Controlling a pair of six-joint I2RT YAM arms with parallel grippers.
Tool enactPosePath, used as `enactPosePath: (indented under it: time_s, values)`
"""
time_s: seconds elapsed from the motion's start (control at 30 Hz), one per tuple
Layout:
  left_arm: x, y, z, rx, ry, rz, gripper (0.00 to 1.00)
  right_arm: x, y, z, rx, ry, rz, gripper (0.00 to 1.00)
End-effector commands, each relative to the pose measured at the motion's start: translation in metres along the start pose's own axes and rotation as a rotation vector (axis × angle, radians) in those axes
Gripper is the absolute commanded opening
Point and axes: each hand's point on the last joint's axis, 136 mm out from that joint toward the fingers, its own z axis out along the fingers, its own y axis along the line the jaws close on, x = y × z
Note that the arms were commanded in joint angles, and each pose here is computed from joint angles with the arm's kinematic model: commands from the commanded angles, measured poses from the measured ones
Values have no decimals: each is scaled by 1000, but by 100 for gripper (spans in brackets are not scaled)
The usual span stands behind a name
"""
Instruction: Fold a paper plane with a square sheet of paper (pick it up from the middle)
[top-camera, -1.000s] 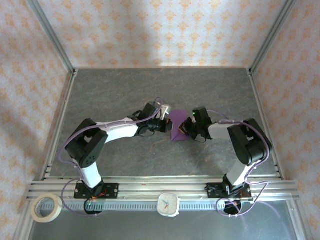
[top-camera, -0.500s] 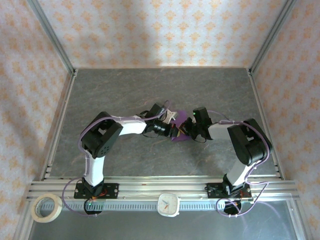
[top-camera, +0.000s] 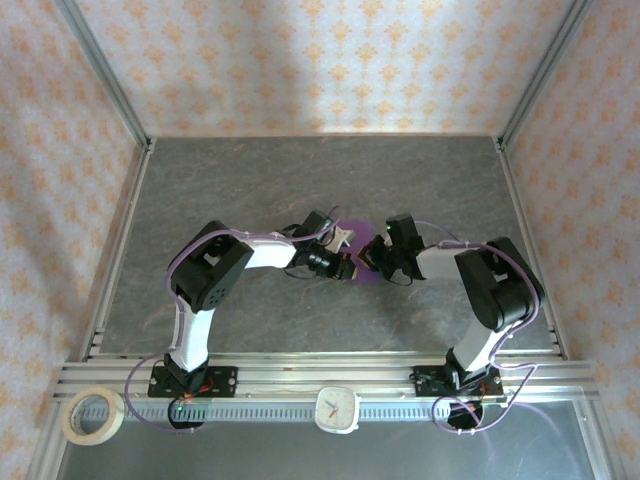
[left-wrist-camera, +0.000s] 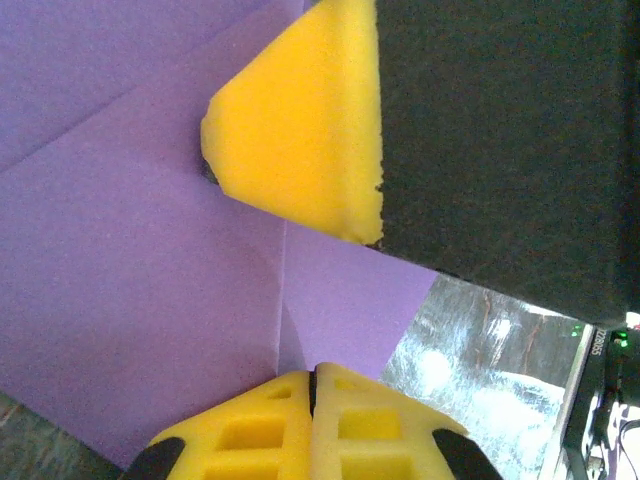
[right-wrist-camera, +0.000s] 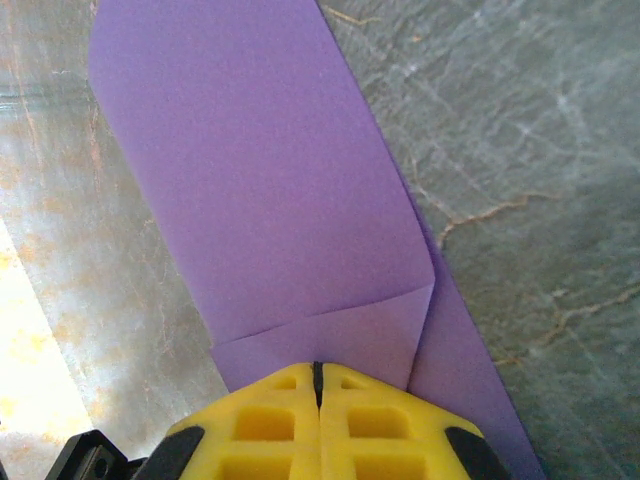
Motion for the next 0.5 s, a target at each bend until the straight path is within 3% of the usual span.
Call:
enactPosePath:
  time_s: [0.0, 0.47]
  values:
    - [24, 18, 3, -57, 60, -24, 4, 20, -73, 5, 234, 39, 74, 0]
    - [71, 35, -15, -129, 131, -34, 5, 21, -77, 4, 244, 42, 73, 0]
